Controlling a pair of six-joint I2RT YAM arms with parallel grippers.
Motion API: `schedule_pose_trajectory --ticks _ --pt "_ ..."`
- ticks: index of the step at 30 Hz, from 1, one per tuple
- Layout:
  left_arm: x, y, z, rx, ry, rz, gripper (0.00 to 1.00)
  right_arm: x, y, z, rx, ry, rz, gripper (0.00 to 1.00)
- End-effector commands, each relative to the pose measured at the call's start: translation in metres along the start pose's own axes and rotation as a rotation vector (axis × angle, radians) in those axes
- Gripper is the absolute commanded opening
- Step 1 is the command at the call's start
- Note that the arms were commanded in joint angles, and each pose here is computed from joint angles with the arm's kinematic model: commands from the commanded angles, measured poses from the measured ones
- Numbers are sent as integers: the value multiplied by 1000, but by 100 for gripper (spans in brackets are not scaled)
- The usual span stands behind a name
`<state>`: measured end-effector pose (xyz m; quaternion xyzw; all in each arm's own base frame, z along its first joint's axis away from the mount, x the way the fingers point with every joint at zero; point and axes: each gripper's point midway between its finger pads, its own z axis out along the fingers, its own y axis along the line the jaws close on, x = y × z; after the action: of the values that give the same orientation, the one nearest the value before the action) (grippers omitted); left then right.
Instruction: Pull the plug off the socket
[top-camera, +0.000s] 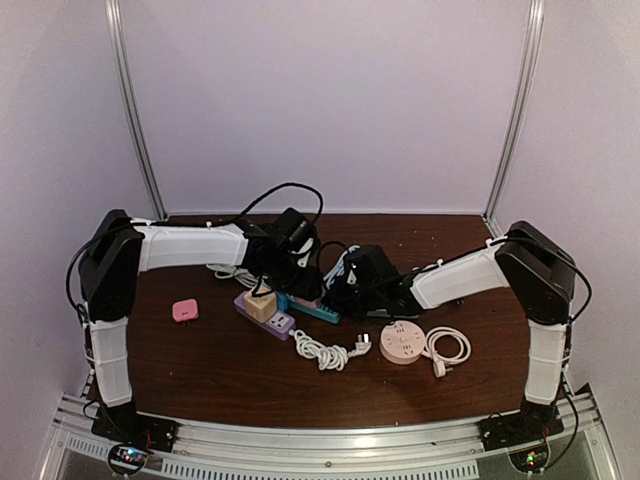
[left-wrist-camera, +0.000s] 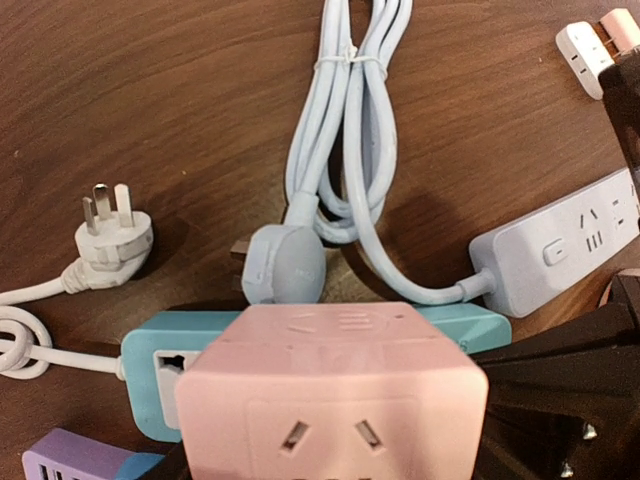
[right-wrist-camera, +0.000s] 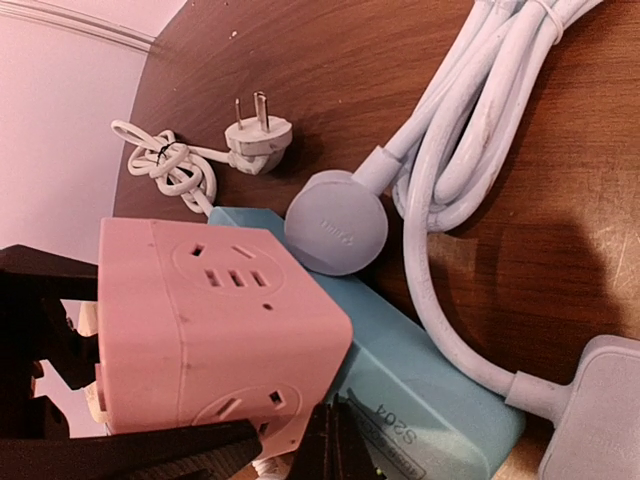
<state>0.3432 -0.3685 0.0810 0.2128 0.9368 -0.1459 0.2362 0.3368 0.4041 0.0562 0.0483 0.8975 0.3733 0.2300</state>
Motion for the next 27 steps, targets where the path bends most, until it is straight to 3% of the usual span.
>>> schedule_pose_trajectory --ticks 1,10,27 --pt "-97 -63 -62 263 -293 -31 10 47 -88 3 301 131 -3 0" --pt "-91 -70 -69 63 -349 110 10 51 -91 8 302 146 4 0" --pt "-87 -82 -81 -37 -438 176 10 61 -102 14 312 179 19 0"
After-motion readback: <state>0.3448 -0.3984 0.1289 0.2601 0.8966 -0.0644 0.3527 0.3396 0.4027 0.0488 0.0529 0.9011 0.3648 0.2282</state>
